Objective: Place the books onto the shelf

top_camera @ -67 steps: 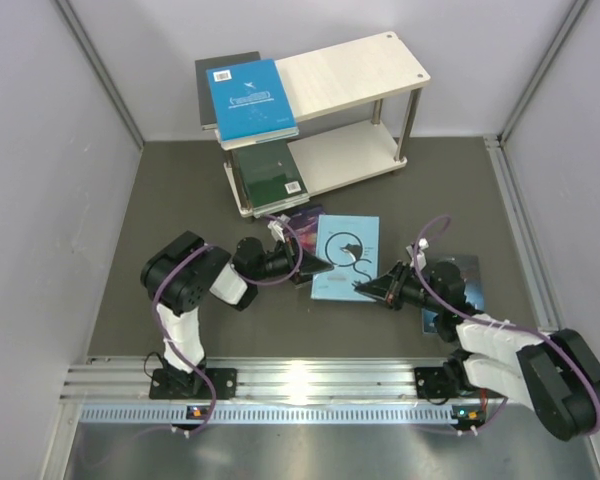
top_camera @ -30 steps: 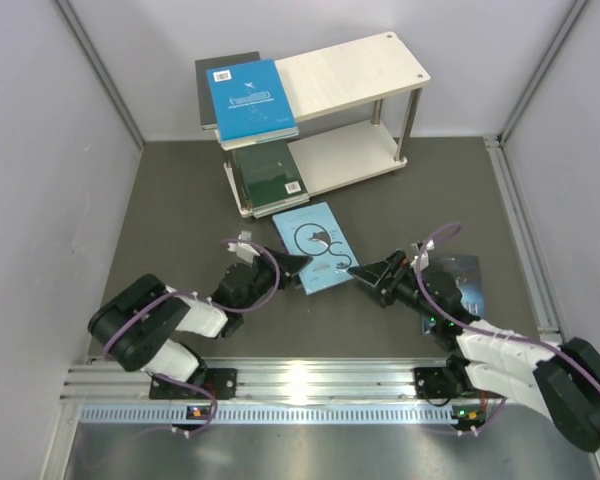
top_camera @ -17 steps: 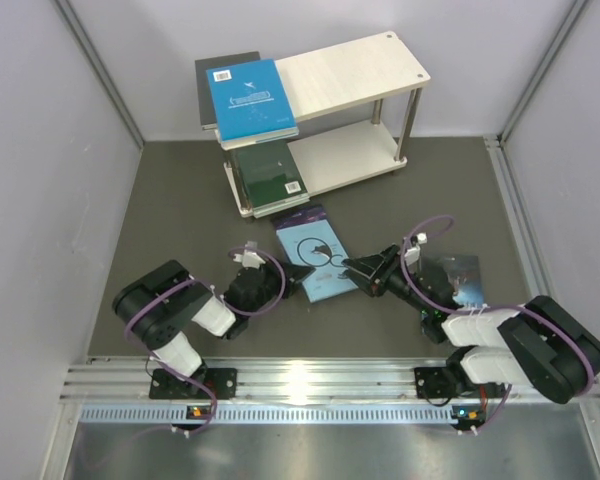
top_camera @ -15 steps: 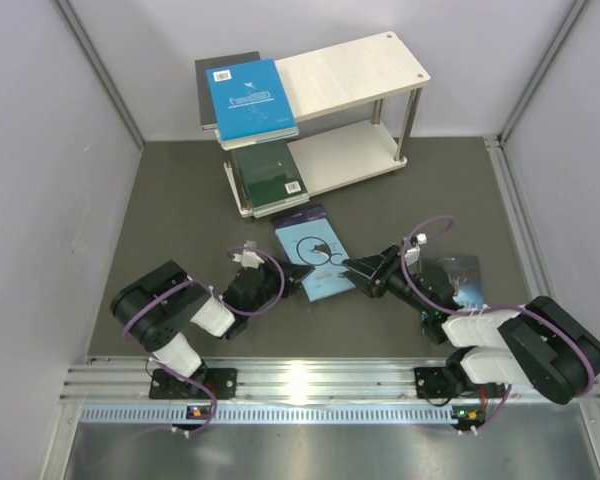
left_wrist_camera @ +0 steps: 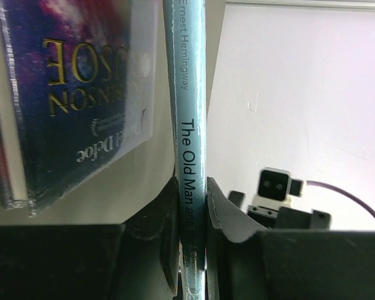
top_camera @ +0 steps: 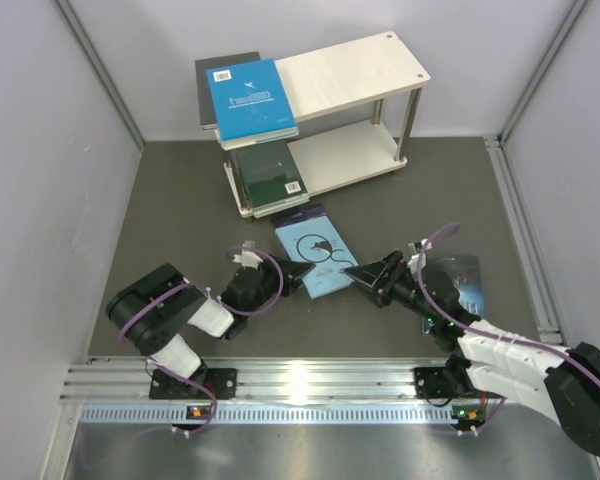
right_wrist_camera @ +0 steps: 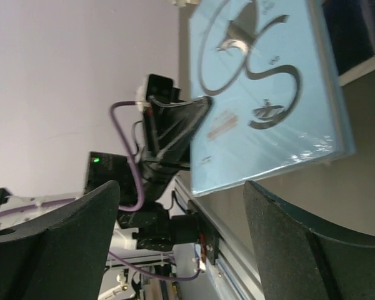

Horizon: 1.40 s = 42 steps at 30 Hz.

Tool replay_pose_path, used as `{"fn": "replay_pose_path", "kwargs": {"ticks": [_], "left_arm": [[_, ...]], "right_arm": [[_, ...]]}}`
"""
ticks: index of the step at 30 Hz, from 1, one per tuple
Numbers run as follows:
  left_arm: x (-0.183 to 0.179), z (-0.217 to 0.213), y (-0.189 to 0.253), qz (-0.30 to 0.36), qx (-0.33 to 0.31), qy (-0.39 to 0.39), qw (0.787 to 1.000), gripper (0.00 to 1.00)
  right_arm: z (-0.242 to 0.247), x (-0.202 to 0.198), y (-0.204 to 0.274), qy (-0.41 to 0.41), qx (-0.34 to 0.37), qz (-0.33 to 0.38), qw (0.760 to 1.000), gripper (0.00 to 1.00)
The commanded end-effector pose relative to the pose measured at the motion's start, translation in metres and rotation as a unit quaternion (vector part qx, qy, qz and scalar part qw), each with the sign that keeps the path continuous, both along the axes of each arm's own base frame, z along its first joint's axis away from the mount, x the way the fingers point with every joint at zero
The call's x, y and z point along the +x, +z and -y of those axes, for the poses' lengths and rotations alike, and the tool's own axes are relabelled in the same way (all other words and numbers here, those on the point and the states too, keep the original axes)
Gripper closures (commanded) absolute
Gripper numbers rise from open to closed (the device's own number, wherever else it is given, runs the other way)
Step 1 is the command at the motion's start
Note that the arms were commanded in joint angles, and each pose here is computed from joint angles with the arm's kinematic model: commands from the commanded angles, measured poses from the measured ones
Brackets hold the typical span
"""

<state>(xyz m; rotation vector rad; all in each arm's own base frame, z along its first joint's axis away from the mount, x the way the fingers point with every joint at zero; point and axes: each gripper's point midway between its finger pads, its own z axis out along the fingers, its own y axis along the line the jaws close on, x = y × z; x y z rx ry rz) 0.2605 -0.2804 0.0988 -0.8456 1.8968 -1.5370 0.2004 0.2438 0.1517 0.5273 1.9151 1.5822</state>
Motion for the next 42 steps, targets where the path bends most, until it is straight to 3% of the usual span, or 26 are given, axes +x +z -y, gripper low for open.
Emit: {"fn": "replay_pose_path", "kwargs": {"ticks": [1,10,19,21,22,24,25,28,30,34,35,37,38,41,42], "left_arm": [[-0.01,-0.004,0.171,0.224,-0.219,-0.009,0.95,1.0],[-0.012,-0.002,0.182,0.23,-0.234,-0.016,0.945,1.0],[-0.025,0.015,0.191,0.222,-0.256,-0.042,0.94,1.0],[-0.027,0.017,0.195,0.225,-0.261,-0.045,0.938,1.0],[-0.029,0.019,0.196,0.224,-0.263,-0.048,0.937,1.0],[-0.03,0.019,0.195,0.222,-0.263,-0.048,0.938,1.0],[-0.03,0.019,0.194,0.22,-0.262,-0.049,0.938,1.0],[-0.033,0.017,0.187,0.216,-0.254,-0.049,0.941,1.0],[-0.035,0.018,0.182,0.215,-0.246,-0.055,0.943,1.0],[-0.042,0.027,0.166,0.214,-0.219,-0.084,0.948,0.72],[-0.043,0.03,0.16,0.21,-0.21,-0.093,0.95,0.55],[-0.045,0.035,0.151,0.213,-0.188,-0.105,0.953,0.43],[-0.049,0.038,0.147,0.214,-0.178,-0.119,0.953,0.32],[-0.053,0.042,0.129,0.217,-0.131,-0.139,0.957,0.18],[-0.051,0.043,0.115,0.202,-0.106,-0.143,0.963,0.09]], "right_arm": [[-0.013,0.005,-0.006,0.019,-0.027,-0.004,0.999,0.21],[-0.018,0.002,-0.014,0.028,-0.005,-0.021,0.999,0.22],[-0.027,0.037,0.004,-0.009,-0.03,0.017,0.999,0.25],[-0.032,0.043,0.01,-0.009,-0.02,0.021,1.0,0.38],[-0.035,0.046,0.013,-0.008,-0.01,0.025,1.0,0.54],[-0.036,0.048,0.015,-0.01,-0.002,0.026,1.0,0.69],[-0.036,0.049,0.016,-0.011,-0.001,0.027,1.0,0.82],[-0.031,0.049,0.016,-0.021,-0.005,0.029,0.999,1.0],[-0.022,0.053,0.018,-0.036,-0.014,0.033,0.999,1.0],[-0.001,0.068,0.029,-0.069,-0.033,0.049,0.996,1.0],[0.004,0.07,0.027,-0.073,-0.044,0.044,0.995,1.0],[0.017,0.082,0.043,-0.093,-0.051,0.064,0.992,1.0],[0.021,0.085,0.047,-0.097,-0.054,0.069,0.991,1.0],[0.034,0.097,0.061,-0.107,-0.064,0.082,0.989,1.0],[0.038,0.103,0.066,-0.112,-0.064,0.086,0.988,1.0]]}}
